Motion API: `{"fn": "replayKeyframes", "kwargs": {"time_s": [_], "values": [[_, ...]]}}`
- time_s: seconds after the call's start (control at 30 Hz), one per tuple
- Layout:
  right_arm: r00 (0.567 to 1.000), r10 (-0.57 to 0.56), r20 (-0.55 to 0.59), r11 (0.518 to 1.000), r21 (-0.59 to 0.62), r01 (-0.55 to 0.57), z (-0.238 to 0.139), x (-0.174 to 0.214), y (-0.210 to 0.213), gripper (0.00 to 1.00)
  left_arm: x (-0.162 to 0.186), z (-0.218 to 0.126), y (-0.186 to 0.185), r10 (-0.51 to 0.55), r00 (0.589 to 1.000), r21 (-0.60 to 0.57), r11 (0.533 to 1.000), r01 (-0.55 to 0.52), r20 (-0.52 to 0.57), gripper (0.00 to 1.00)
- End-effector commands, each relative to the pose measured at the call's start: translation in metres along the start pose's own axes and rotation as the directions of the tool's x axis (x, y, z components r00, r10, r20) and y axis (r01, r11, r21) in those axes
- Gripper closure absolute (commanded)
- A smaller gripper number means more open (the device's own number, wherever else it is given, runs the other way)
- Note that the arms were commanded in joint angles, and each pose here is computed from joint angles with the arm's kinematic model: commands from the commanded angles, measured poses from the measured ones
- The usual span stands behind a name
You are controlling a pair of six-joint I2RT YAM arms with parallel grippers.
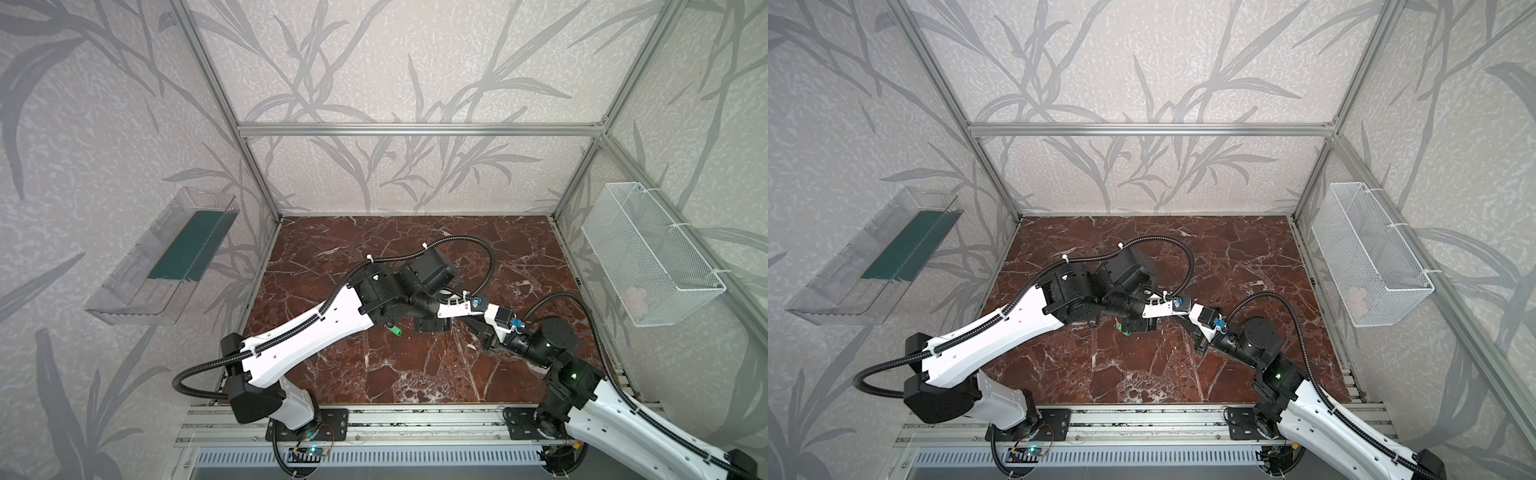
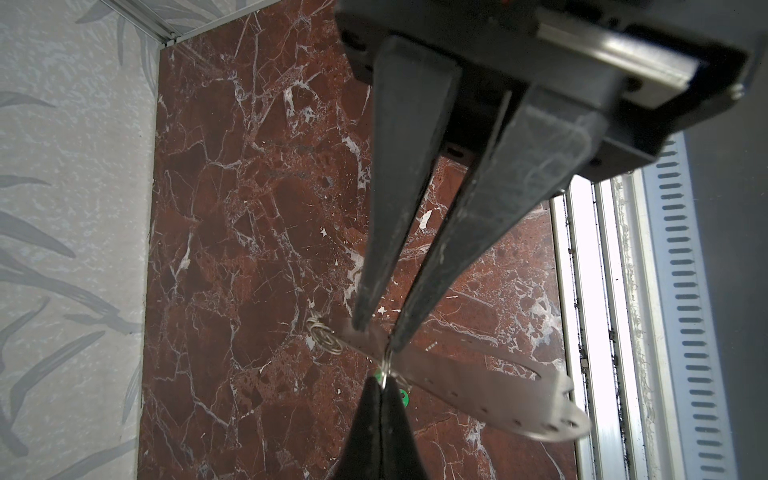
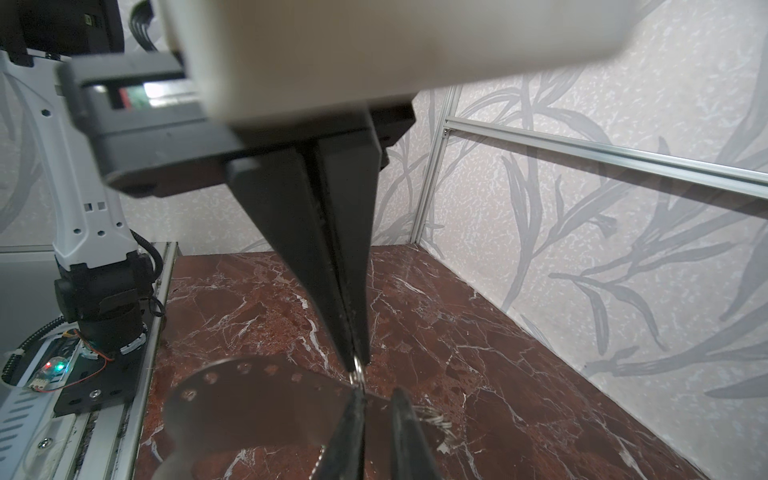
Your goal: Put the keys on the keyring
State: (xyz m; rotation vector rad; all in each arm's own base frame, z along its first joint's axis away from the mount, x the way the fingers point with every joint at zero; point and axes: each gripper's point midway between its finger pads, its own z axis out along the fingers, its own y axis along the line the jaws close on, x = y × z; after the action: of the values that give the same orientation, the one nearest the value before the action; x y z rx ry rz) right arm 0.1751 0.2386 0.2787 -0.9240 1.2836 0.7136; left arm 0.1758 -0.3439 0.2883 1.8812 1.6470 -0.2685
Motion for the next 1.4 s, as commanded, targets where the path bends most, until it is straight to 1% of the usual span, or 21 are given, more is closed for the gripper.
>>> {"fn": "replayKeyframes", "kwargs": {"time_s": [0.0, 0.4, 0.63, 0.77, 0.97, 1.07, 1.37], "values": [[1.000, 0.018, -0.026, 1.000, -0.010, -0.018, 0.005, 0.001, -0.001, 0.85, -0.020, -0.003, -0.009, 0.074, 0.994, 0.026, 0.997, -0.076, 0.086, 1.00], [0.999, 0.024, -0.034, 1.000, -0.015, -0.024, 0.008, 0.007, 0.000, 0.87, -0.027, -0.002, -0.008, 0.074, 0.991, 0.024, 0.997, -0.077, 0.113, 1.00], [0.999, 0.018, -0.033, 1.000, -0.006, -0.019, 0.009, 0.010, -0.002, 0.87, -0.030, -0.003, -0.007, 0.052, 0.991, 0.028, 0.998, -0.056, 0.125, 1.00], [1.000, 0.014, -0.022, 1.000, 0.002, -0.014, 0.008, 0.011, -0.002, 0.86, -0.030, -0.005, -0.006, 0.027, 0.990, 0.040, 0.999, -0.033, 0.137, 1.00], [1.000, -0.004, 0.020, 1.000, 0.022, 0.003, 0.001, 0.006, -0.003, 0.86, -0.026, -0.003, -0.007, -0.002, 0.993, 0.064, 0.998, -0.006, 0.122, 1.00], [0.998, -0.018, 0.053, 0.999, 0.031, 0.016, -0.002, 0.003, -0.003, 0.86, -0.026, -0.004, -0.004, -0.033, 0.992, 0.079, 0.997, 0.023, 0.126, 1.00], [0.998, -0.027, 0.052, 0.999, 0.030, 0.025, -0.003, 0.002, -0.002, 0.87, -0.025, -0.003, -0.006, -0.029, 0.992, 0.088, 0.996, 0.018, 0.125, 1.00]]}}
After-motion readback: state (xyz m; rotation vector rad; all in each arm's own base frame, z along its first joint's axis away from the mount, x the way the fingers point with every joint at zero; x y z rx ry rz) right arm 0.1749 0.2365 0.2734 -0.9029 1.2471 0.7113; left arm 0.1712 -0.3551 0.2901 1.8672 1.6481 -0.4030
